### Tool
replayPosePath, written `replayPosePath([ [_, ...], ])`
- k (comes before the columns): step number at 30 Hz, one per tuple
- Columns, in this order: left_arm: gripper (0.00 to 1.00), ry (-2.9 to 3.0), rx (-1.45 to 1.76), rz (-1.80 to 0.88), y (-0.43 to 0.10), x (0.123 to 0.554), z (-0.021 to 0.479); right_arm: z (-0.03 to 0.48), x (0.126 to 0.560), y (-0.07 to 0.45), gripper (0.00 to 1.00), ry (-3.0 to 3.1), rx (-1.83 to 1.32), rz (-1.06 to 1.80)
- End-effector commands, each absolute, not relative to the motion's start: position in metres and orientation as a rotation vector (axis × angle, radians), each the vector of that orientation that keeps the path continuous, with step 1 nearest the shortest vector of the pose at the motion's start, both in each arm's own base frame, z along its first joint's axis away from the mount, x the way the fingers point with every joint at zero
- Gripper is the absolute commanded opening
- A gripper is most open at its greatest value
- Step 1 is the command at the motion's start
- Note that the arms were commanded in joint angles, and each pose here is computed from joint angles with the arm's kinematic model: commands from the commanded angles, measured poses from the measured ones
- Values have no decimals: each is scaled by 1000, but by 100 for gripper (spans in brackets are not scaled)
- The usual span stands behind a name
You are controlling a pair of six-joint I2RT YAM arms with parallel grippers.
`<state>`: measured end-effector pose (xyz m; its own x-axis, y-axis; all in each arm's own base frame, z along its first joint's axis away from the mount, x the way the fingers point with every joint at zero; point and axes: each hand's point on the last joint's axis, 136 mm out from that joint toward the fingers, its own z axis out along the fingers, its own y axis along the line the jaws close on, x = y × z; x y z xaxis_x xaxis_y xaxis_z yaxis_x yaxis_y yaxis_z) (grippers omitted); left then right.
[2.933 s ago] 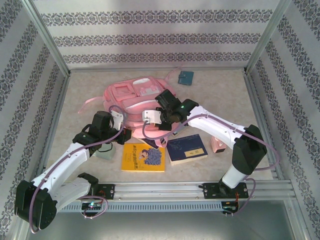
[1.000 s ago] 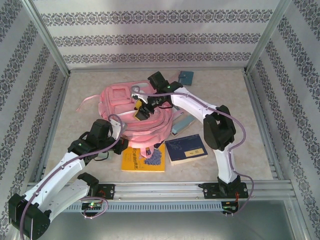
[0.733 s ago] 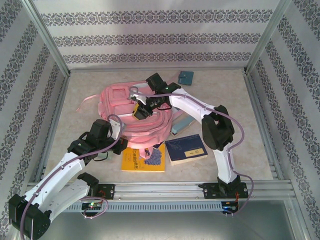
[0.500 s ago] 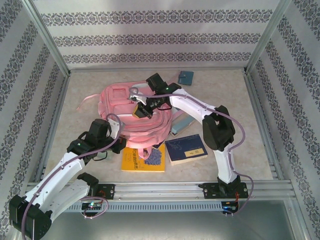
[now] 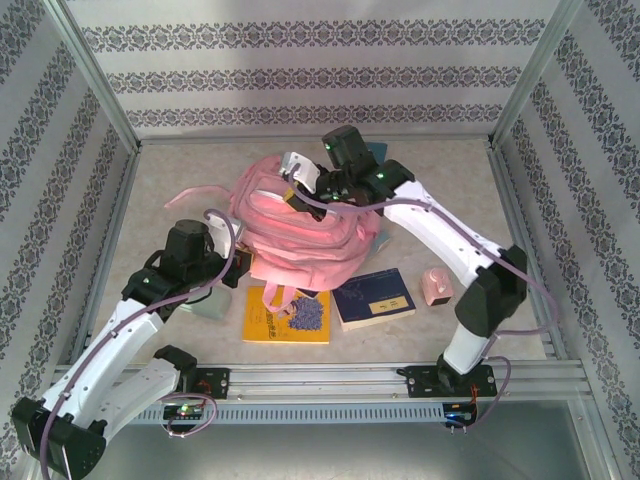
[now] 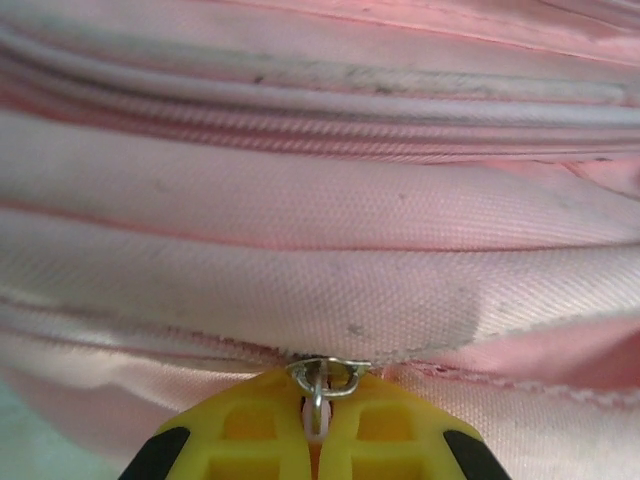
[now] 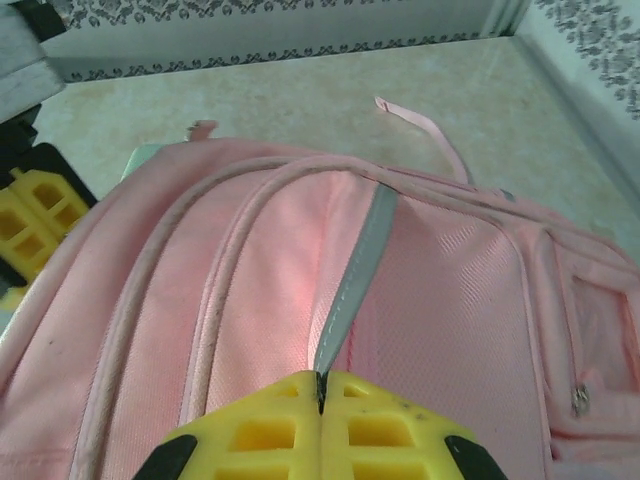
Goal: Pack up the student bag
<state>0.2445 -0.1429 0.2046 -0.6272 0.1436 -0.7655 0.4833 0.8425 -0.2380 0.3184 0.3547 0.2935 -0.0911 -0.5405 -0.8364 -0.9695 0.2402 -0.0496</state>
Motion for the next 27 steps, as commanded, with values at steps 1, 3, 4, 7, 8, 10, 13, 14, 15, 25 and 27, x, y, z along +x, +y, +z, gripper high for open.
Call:
replayPosePath([
  [1,0,2092,474,-517,-143,262,234,353,290,350,0,1604,-1342,728],
  [3,0,2085,487,-543,-148,264,233,356,285,344,0,1630,-1310,718],
  [4,0,2081,492,-563,-151,265,232,356,284,341,0,1654,-1286,725],
  [7,0,2095,521,-616,-162,271,225,337,278,334,0,1739,-1249,766],
  [8,0,2104,532,-629,-165,274,223,327,276,333,0,1774,-1243,785],
  [10,0,2117,551,-647,-170,278,217,307,274,333,0,1833,-1241,829],
  [13,0,2128,569,-652,-174,284,211,288,274,336,0,1926,-1196,968],
  [14,0,2126,576,-656,-175,285,211,285,273,338,0,1950,-1182,1039],
  [15,0,2127,587,-660,-177,286,210,281,274,339,1,1975,-1164,1093],
  [25,0,2142,651,-661,-181,285,201,235,290,337,37,2200,-1030,1291],
  [27,0,2144,651,-658,-180,285,200,226,300,332,41,2250,-988,1238],
])
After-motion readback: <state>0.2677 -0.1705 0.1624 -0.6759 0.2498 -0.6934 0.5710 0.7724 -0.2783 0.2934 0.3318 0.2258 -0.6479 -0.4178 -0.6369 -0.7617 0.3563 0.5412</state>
